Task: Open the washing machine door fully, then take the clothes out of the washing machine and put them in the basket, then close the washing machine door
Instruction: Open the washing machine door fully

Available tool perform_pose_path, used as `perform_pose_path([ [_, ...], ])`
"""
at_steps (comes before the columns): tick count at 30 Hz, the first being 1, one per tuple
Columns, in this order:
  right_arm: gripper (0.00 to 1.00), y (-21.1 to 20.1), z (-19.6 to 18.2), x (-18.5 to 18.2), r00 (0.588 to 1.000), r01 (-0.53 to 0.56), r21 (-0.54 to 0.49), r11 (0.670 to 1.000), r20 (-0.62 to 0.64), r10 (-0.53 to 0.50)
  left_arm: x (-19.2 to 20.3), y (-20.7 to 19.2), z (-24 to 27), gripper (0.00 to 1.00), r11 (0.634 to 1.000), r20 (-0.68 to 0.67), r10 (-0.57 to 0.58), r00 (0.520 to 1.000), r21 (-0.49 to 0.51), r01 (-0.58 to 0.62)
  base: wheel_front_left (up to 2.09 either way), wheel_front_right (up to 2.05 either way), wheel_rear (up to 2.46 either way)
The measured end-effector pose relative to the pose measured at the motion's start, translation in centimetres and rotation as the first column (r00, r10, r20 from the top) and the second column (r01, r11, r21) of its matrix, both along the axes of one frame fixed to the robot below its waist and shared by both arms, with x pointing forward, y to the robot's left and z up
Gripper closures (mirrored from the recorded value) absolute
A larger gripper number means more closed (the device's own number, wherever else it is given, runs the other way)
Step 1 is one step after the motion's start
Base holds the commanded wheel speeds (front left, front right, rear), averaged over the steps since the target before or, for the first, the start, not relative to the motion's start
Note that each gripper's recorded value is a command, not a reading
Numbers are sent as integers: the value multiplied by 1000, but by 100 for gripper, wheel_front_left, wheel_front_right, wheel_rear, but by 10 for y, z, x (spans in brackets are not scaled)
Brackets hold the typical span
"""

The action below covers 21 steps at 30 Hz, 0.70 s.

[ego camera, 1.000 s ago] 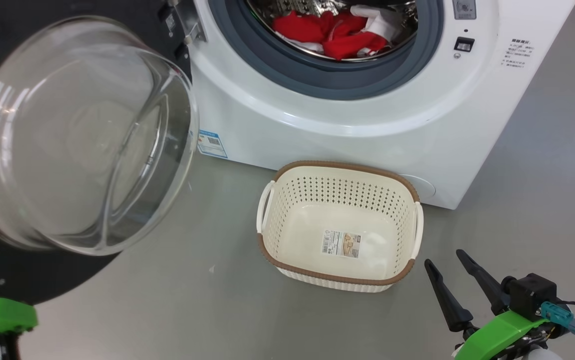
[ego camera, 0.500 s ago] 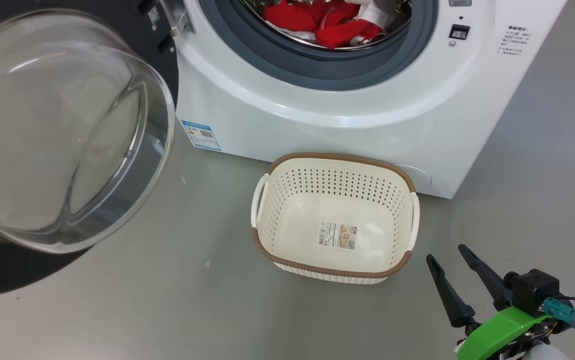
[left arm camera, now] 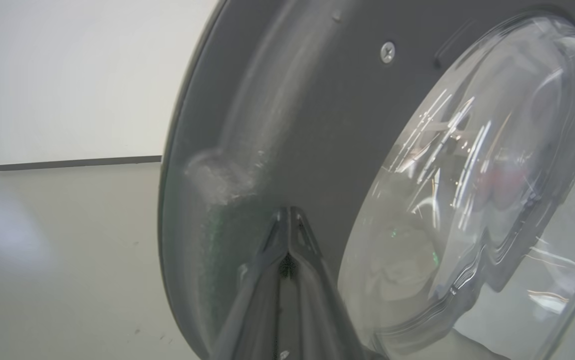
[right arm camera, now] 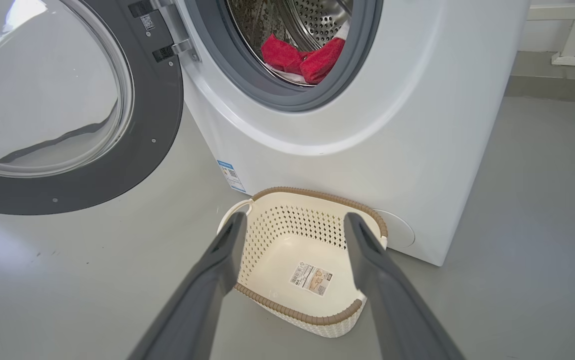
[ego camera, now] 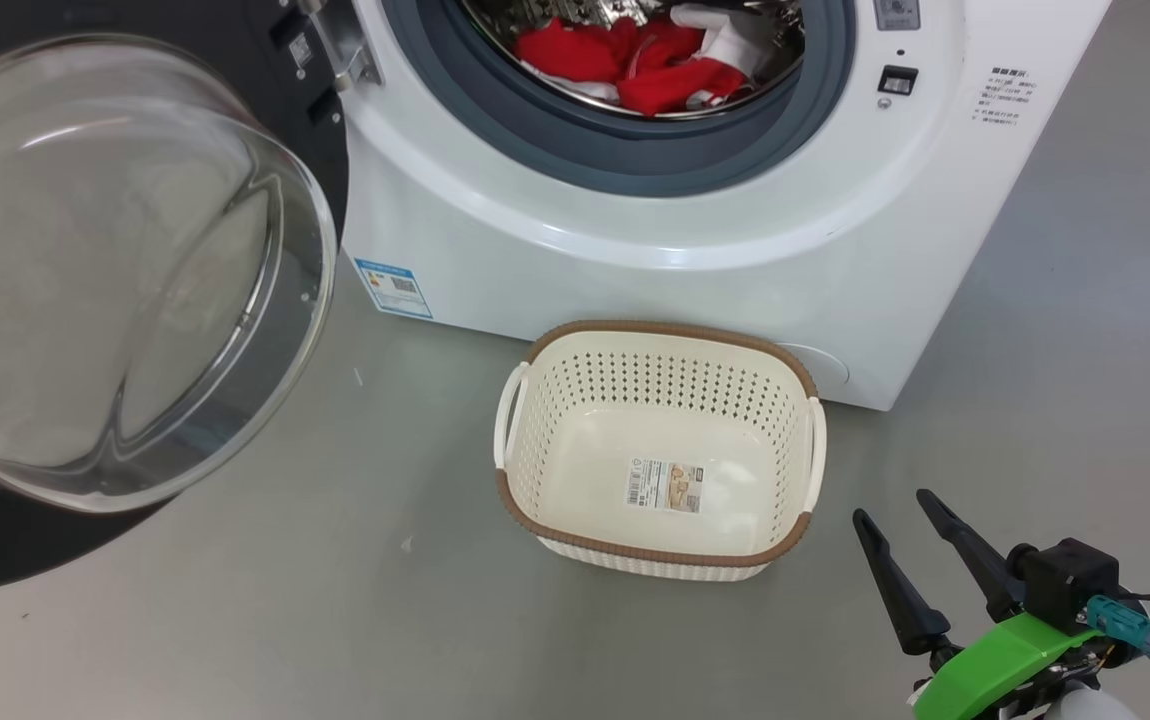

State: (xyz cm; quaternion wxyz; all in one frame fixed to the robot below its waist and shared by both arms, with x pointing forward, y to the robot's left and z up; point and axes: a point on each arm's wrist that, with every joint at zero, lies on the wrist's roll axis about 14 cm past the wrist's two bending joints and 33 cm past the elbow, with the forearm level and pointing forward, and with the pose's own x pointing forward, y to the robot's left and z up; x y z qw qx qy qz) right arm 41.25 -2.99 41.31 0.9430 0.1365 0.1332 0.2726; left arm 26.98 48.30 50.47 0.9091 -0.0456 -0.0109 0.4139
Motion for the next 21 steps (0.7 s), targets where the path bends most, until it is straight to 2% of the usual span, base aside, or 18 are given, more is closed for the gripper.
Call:
perform_pose_path([
  [11,0,-1,15,-1,999,4,2,1000,39,-4,-7,-5,3,100,1000,25,-24,999,-3,24,0,0,0],
  [13,0,-1,19,-1,999,8,4,1000,48,-8,-8,-11,0,96,999,18,-44,999,-4,44,0,0,0],
  [14,0,-3,22,-1,998,15,5,1000,56,-16,-9,-18,-5,73,998,14,-65,998,-13,66,0,0,0],
  [16,0,-6,24,-2,998,24,5,1000,60,-24,-11,-25,-9,64,997,25,-75,997,-30,76,0,0,0],
  [18,0,-8,23,-5,998,29,3,1000,57,-30,-9,-35,-12,43,994,31,-101,994,-36,102,0,0,0],
  [19,0,-9,24,-6,998,33,5,999,59,-33,-7,-41,-13,16,993,35,-115,993,-38,116,0,0,0],
  [20,0,-10,26,-6,997,36,7,999,62,-36,-7,-46,-15,0,991,37,-127,991,-39,129,0,0,0],
  [21,0,-10,28,-7,997,41,10,999,66,-41,-7,-51,-16,0,989,38,-140,989,-41,141,0,0,0],
])
